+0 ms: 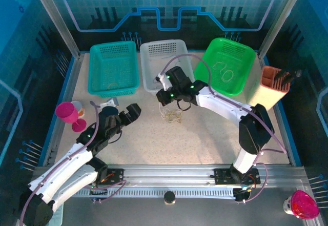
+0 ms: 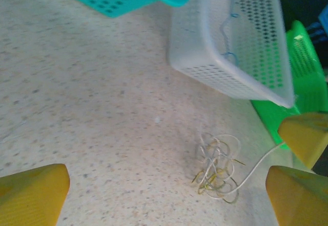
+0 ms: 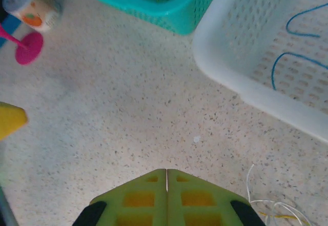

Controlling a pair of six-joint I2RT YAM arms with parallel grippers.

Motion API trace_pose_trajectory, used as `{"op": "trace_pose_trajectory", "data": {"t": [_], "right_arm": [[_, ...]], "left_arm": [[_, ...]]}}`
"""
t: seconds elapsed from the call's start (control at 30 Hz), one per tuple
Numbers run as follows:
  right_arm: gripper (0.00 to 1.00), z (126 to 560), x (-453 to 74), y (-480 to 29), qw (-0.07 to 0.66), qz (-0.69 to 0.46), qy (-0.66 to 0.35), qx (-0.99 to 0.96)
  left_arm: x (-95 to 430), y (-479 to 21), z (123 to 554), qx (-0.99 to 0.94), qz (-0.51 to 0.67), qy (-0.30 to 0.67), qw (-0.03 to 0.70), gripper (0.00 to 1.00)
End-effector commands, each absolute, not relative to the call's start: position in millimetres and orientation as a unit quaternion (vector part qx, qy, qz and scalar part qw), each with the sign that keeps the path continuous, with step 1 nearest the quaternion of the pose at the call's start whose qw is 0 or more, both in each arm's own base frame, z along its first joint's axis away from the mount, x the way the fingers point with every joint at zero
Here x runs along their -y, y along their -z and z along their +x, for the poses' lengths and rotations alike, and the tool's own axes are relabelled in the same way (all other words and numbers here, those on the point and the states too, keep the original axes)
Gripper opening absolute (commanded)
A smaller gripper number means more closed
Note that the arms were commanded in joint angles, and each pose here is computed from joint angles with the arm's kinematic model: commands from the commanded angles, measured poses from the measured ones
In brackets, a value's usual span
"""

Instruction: Untangle the cables

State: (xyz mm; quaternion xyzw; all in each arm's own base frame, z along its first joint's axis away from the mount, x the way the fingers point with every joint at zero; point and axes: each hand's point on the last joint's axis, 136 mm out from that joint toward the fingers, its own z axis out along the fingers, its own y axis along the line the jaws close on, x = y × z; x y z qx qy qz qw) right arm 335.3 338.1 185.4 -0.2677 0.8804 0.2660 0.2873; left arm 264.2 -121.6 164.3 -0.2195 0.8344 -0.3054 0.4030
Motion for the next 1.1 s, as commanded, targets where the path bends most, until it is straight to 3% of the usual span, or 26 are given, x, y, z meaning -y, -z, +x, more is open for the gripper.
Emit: {"op": "trace_pose_trajectory", "data": {"t": [0.0,0.5,0.73,1.07], "right_arm": [[0.0,326,-333,-219,0.293,-0.253,-0.317,-0.866],[0.0,310,-316,-311,0.354,-0.23,-0.392,-0.817],[0.0,311,-317,-316,0.354,-0.225,-0.398,-0.815],[0.0,316,-318,-317,0.358,-0.222,-0.398,-0.815]], "left_arm": [[147,-187,270,-0.822,-0.125,0.351,0.431,0.99],[230,-238,304,-0.788,0.052,0.425,0.443,0.93],[263,-251,315,-0.775,0.095,0.441,0.443,0.9],[261,-240,305,-0.773,0.083,0.447,0.442,0.9]]}}
